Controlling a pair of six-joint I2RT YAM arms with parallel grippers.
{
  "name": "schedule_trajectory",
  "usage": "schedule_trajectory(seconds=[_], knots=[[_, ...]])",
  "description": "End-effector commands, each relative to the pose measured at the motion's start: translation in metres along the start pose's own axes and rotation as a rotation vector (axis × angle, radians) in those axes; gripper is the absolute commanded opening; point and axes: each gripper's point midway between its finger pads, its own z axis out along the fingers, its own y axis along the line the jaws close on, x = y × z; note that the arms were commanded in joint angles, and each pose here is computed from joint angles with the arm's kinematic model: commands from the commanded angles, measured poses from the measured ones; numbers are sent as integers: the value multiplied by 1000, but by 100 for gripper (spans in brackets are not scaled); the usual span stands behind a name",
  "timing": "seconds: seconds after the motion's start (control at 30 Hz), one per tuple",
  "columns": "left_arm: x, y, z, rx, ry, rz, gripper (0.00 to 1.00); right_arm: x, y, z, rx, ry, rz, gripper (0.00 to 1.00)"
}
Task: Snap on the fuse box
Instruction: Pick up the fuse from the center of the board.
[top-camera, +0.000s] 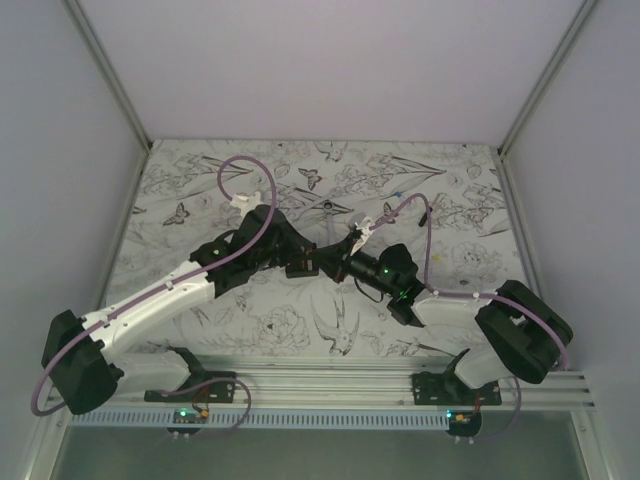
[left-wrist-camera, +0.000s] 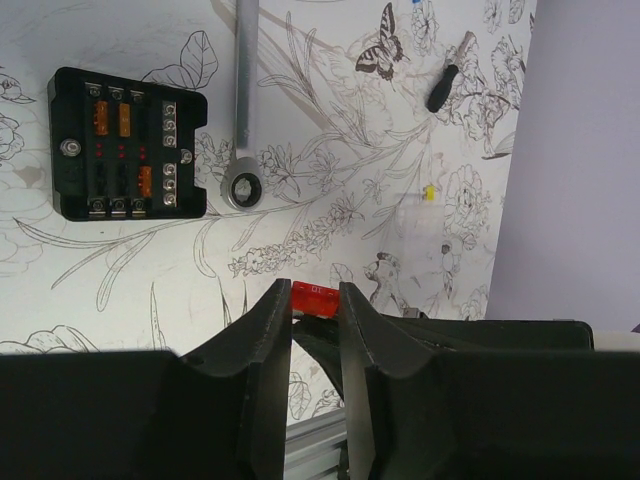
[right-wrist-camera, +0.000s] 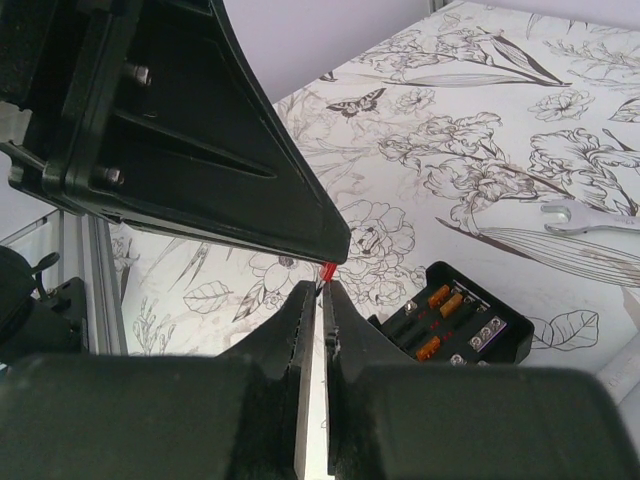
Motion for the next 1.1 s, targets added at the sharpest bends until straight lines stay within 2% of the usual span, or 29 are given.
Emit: schedule_trajectory(seconds=[0.0,0.13,0.5,0.67,0.7,0.77,0.93,1.07], knots=[[3,-23,-1,69,16,-18,18,-27,10,11,-28,-85,1,8],[5,-23,-1,71,19,-12,19,-26,8,12,-20,-79,2,0],[2,-19,-7,85,2,109,36,-17,9,9,-108,11,-34,0],[1,-20,-9,97,4,134,37,-14,10,7,-155,34,-33,0],[-1,-20,-10,99,3,140,40,-14,10,7,-162,40,-40,0],[-4,-21,-13,110,-3,160,53,-9,10,8,-179,73,-49,0],[-19,-23,-30,171,-35,328,69,-5,-2,-5,-200,123,-38,0],[-23,-19,-38,225,-33,552,70,-10,-10,-18,-215,143,-38,0]])
